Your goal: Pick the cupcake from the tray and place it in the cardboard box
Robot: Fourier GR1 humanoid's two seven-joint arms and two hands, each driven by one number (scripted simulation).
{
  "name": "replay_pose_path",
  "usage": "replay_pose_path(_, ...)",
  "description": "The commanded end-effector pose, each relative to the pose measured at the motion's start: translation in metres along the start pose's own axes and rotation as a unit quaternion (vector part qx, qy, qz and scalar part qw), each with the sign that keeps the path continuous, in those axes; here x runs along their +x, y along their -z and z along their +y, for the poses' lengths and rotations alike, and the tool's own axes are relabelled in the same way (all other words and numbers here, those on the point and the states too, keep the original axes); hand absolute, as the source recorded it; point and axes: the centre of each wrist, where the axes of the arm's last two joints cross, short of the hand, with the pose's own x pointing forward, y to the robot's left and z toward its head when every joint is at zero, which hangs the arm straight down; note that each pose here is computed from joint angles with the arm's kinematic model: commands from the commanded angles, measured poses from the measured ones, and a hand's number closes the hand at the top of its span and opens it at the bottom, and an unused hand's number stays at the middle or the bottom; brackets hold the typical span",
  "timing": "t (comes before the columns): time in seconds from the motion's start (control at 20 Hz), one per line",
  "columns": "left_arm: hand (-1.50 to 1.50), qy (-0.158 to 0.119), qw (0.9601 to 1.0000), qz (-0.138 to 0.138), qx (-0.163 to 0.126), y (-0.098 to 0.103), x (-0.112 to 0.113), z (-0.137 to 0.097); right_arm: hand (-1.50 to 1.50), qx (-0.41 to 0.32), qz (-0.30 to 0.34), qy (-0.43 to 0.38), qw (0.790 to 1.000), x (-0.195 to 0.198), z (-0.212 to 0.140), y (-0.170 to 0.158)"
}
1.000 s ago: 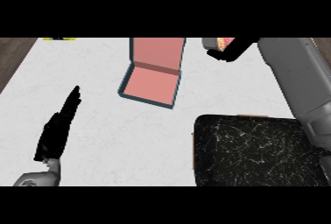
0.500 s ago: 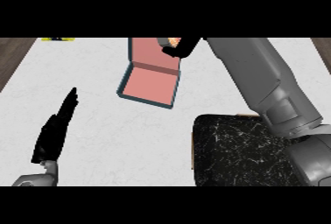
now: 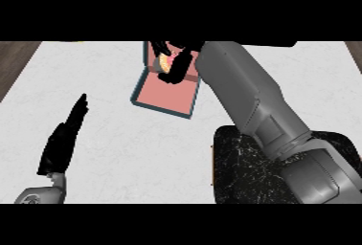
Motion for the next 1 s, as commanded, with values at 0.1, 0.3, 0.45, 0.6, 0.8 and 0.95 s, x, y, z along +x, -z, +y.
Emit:
replay_pose_path(0.1, 0.0, -0.003, 0.9996, -0.012, -0.027, 0.003, 0.007, -0.013, -1.5, 0.011, 0.079, 0.025, 0.997, -0.023, 0.031, -0.01)
replay_pose_path(0.3, 0.0, 0.004, 0.9994, -0.018, -0.03, 0.001, 0.0, -0.009, -1.5, -0.005, 0.07, 0.037, 0.997, -0.029, 0.037, -0.014)
replay_pose_path(0.45, 0.0, 0.005, 0.9991, -0.016, -0.038, 0.004, 0.005, -0.021, -1.5, -0.025, 0.051, 0.078, 0.995, -0.023, 0.029, -0.01)
replay_pose_path(0.6, 0.0, 0.001, 0.9996, -0.009, -0.025, 0.011, 0.005, -0.012, -1.5, -0.093, 0.048, 0.153, 0.983, -0.021, 0.022, -0.009)
replay_pose_path(0.8, 0.0, 0.0, 0.9998, -0.011, -0.019, 0.007, 0.009, -0.003, -1.5, -0.155, 0.046, 0.244, 0.956, -0.032, 0.028, -0.017)
replay_pose_path(0.95, 0.0, 0.001, 0.9999, -0.01, -0.013, 0.009, 0.015, -0.002, -1.5, -0.177, 0.04, 0.301, 0.936, -0.021, 0.004, -0.011)
